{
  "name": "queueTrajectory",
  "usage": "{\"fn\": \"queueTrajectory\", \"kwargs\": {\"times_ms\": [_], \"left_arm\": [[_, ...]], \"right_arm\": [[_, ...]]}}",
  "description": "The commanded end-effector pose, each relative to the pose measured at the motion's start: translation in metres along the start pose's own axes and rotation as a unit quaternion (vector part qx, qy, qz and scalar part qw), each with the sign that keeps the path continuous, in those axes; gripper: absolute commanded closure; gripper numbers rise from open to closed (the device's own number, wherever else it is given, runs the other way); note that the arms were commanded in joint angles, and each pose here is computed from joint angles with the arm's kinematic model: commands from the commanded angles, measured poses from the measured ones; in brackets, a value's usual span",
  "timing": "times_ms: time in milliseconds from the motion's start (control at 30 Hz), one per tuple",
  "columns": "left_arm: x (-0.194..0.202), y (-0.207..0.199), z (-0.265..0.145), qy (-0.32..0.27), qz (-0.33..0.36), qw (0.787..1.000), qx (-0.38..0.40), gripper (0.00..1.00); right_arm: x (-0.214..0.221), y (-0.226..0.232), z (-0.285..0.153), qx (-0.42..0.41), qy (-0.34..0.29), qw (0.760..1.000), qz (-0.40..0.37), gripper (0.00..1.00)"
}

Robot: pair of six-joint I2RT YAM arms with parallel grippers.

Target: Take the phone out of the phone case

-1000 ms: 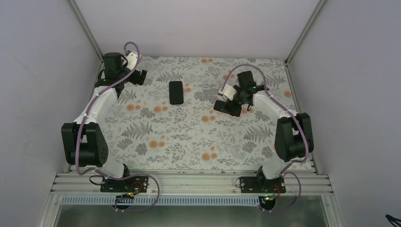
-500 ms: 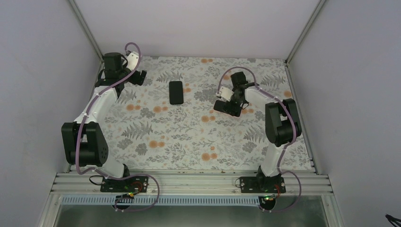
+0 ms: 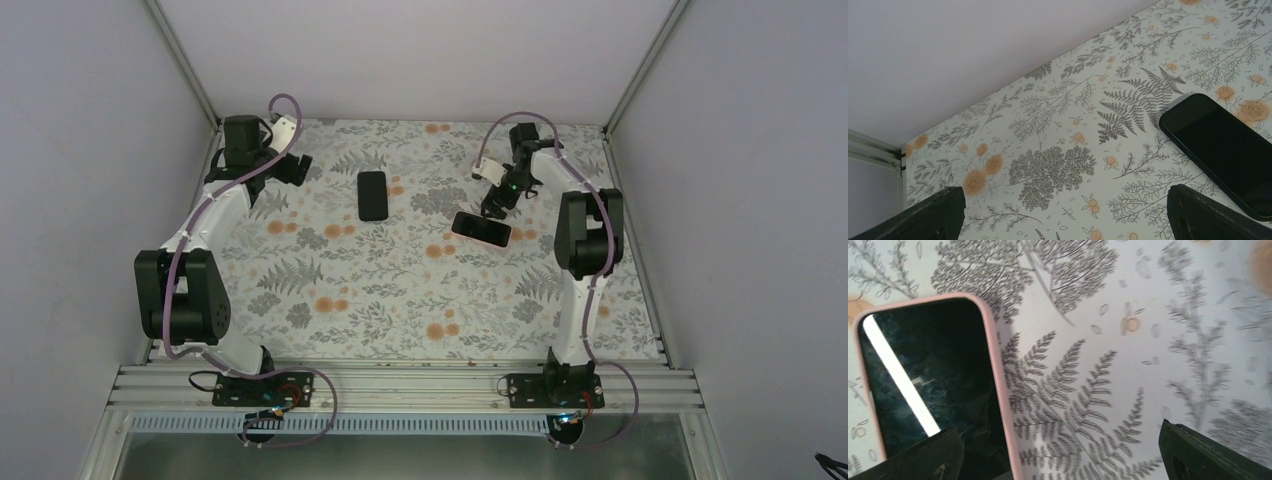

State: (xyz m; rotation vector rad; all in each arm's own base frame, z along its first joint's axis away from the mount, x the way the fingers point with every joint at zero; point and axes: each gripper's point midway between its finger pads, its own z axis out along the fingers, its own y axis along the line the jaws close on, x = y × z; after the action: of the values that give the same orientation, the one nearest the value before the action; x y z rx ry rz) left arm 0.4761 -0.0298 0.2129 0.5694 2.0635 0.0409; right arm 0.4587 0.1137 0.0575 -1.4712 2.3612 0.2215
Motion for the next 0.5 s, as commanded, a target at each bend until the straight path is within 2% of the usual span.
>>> {"fn": "queueTrajectory", "kwargs": {"times_ms": [0,267,400,467], "left_arm": [[0.005,-0.005,0.001,0.0,0.008,1.0,0.018,0.0],[0.007,-0.007,0.005,0.003,0.007,1.0,0.025,0.0],[0.01,-0.009,0.006,0.006,0.009,0.999,0.031,0.0],[0.012,-0.01,0.006,0.008,0.01,0.999,0.031,0.0]], "right_arm": [[-0.001,0.032,0.01,-0.095,0.006,0.995,-0.007,0.0],[-0.03,0.053,0.023,-0.154,-0.02,0.988,-0.003,0.0],[-0.044,0.068,0.025,-0.213,-0.032,0.976,0.012,0.0],[-0.045,0.074,0.032,-0.227,-0.018,0.974,0.021,0.0]]}}
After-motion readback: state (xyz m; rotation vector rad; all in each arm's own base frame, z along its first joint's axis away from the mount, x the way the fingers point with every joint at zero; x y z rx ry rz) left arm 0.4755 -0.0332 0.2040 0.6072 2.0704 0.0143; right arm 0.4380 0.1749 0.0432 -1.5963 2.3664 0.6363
